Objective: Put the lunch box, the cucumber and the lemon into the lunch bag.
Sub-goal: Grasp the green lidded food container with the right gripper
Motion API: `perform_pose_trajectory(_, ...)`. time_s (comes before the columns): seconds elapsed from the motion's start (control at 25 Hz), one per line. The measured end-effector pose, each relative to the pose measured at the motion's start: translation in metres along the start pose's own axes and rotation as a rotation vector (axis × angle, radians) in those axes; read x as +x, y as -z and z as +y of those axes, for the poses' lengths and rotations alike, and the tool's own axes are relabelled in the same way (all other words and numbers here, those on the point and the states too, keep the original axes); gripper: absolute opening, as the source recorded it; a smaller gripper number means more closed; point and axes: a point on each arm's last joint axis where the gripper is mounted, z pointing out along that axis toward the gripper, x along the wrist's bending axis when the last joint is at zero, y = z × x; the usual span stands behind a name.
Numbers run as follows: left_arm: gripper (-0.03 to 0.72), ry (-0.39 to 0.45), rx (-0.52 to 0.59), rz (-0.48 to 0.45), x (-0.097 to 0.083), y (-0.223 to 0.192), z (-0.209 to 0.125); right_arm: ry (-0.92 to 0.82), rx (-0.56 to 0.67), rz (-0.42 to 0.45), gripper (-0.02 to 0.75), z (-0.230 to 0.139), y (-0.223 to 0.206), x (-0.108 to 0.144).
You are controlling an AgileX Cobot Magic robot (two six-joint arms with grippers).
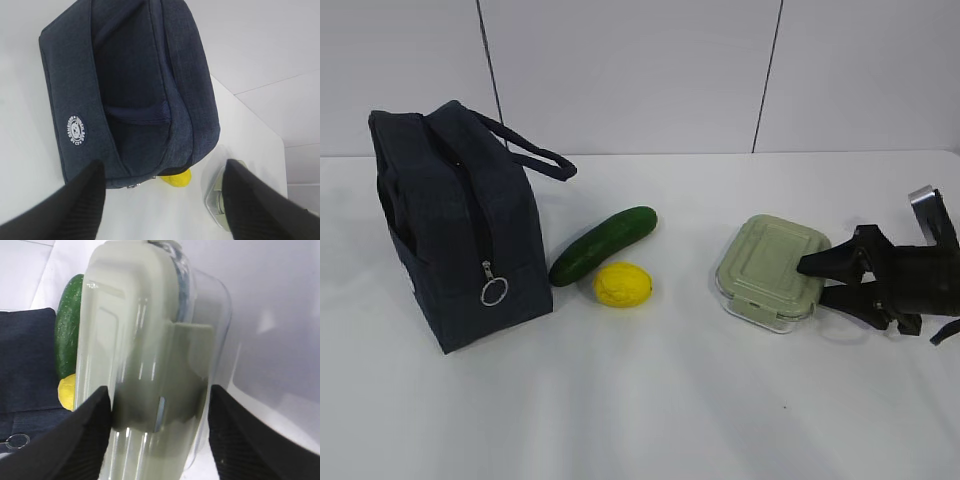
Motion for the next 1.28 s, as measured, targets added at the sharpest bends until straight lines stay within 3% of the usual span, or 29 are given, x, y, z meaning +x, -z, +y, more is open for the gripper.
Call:
perform_pose_trajectory(0.36, 0.530, 0.000, 0.000, 0.000, 0.000, 0.000, 0.000, -0.024, 0.011, 0.041, 0.461, -0.001, -0.005, -0.003)
perform_pose_trajectory(0.88, 0.530, -0.020, 0.000, 0.012, 0.001, 0.000, 0.000, 0.030, 0.063, 0.032, 0.466, 0.010, -0.007, 0.000)
perform_pose_trajectory(1.28, 0.530, -0.023, 0.000, 0.013, 0.001, 0.000, 0.000, -0.006, 0.071, 0.021, 0.521, 0.010, -0.007, -0.001)
